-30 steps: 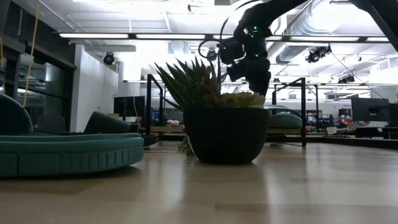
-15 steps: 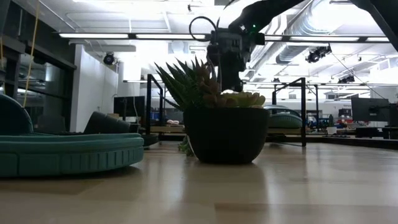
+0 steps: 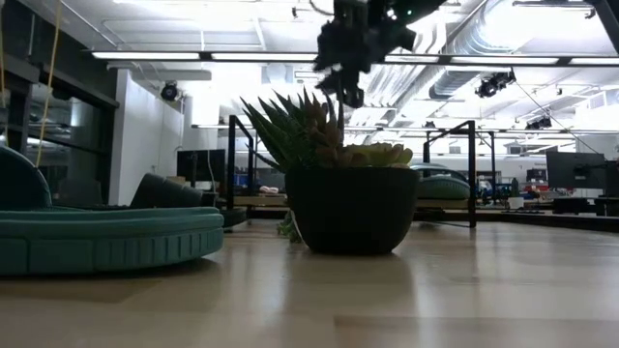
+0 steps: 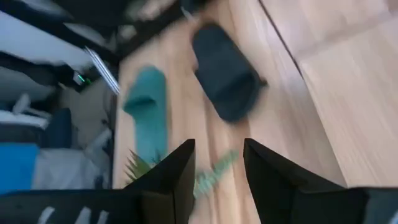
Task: Pick and place slides into the shelf
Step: Put the blue slipper on the shelf
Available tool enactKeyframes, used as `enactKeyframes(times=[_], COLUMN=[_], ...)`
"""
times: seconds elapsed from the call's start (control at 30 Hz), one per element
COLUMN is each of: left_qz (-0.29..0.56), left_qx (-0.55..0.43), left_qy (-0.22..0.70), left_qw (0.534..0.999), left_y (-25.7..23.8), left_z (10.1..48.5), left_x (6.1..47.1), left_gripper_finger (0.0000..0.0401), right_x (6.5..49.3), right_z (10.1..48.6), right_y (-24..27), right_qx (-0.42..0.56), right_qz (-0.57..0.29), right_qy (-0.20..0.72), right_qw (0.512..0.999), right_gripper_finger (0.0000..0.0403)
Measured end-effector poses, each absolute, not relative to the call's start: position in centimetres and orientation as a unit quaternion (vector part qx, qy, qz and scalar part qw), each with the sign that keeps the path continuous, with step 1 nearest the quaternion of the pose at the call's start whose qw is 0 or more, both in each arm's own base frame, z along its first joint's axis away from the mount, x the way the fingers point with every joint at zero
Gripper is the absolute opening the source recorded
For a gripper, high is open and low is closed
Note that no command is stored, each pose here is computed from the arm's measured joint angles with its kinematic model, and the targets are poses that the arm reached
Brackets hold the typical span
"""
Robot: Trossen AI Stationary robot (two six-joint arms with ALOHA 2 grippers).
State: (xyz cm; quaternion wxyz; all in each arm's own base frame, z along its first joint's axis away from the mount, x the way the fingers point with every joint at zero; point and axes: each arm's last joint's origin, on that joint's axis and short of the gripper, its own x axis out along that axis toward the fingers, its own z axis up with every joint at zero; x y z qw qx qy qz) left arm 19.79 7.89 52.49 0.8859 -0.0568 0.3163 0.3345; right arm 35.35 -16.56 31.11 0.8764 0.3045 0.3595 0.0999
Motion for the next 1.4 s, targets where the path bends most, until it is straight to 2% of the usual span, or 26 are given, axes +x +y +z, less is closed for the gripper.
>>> enactKeyframes(times=[0.2, 0.37, 1.07, 1.4], left_qz=[0.317, 0.282, 0.137, 0.097], left_qx=[-0.096, -0.162, -0.268, -0.271], left_qy=[0.292, 0.321, 0.315, 0.324], left_qw=[0.897, 0.890, 0.900, 0.901], left_y=[7.2, 6.8, 0.7, -2.9], left_z=[53.1, 52.5, 53.0, 53.0], left_x=[18.4, 18.1, 17.5, 17.3], left_gripper_finger=[0.0246, 0.0246, 0.0246, 0.0246], right_x=[35.6, 35.5, 36.8, 37.4], right_z=[33.6, 34.8, 35.2, 36.0], right_y=[-16.1, -15.5, -11.6, -11.4], right_qx=[0.333, 0.334, 0.381, 0.464], right_qz=[0.121, 0.126, 0.140, 0.108], right_qy=[0.295, 0.272, 0.297, 0.271], right_qw=[0.887, 0.893, 0.864, 0.836], right_gripper_finger=[0.0128, 0.0128, 0.0128, 0.0128])
